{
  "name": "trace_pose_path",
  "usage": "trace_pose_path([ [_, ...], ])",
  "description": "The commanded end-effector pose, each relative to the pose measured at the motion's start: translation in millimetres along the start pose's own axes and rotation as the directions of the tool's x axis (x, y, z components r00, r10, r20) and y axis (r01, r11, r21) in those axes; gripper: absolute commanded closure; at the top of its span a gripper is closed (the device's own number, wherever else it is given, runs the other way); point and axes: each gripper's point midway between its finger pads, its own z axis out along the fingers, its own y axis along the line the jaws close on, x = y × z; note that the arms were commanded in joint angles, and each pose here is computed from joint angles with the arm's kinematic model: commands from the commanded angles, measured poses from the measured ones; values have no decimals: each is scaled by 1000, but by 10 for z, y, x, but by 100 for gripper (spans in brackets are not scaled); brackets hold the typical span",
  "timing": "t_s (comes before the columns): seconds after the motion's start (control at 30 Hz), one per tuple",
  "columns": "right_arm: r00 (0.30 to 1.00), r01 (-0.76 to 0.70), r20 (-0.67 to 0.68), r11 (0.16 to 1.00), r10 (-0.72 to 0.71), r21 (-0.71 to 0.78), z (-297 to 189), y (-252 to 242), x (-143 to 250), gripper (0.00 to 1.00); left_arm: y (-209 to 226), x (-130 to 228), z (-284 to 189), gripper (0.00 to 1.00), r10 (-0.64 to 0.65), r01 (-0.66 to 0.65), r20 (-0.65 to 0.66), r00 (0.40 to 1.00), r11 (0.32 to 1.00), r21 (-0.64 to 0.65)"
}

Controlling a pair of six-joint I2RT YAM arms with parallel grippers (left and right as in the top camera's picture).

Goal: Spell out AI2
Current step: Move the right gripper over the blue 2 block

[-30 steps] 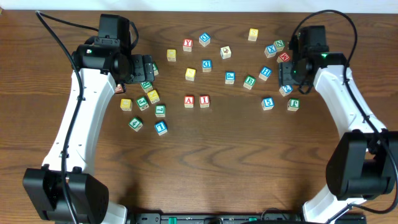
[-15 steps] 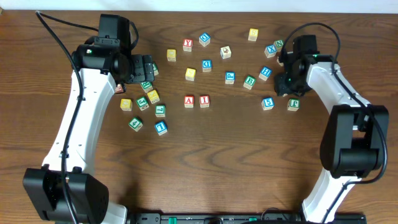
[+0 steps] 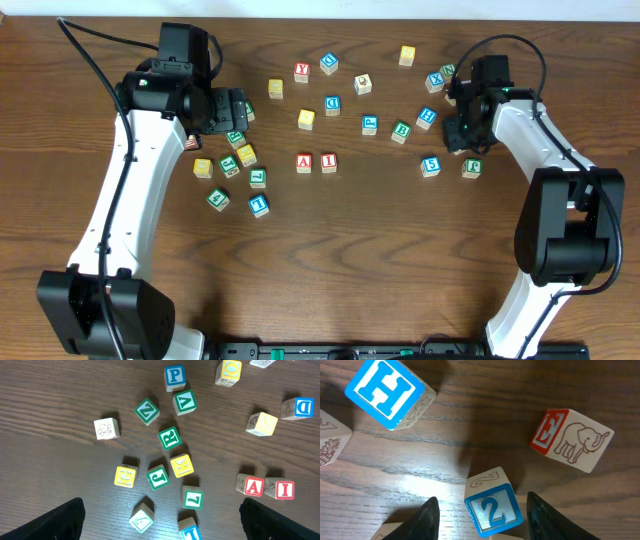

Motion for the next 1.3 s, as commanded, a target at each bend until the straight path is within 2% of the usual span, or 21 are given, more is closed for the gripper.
trace_pose_path([
  [0.0,1000,13,-15,1000,-12,19,58,-42,32,51,32,-77,-86,2,0,0,31,1000,1000,-8],
  [0.33,999,14,-38,1000,-13,16,66,-34,87,53,32,-77,-86,2,0,0,31,1000,1000,-8],
  [0.97,997,28,-67,999,-26,20,140,-163,204,49,32,-77,-86,2,0,0,31,1000,1000,-8],
  [1.27,998,31,-57,1000,-31,-7,163,-165,210,50,32,-77,-86,2,0,0,31,1000,1000,-8],
])
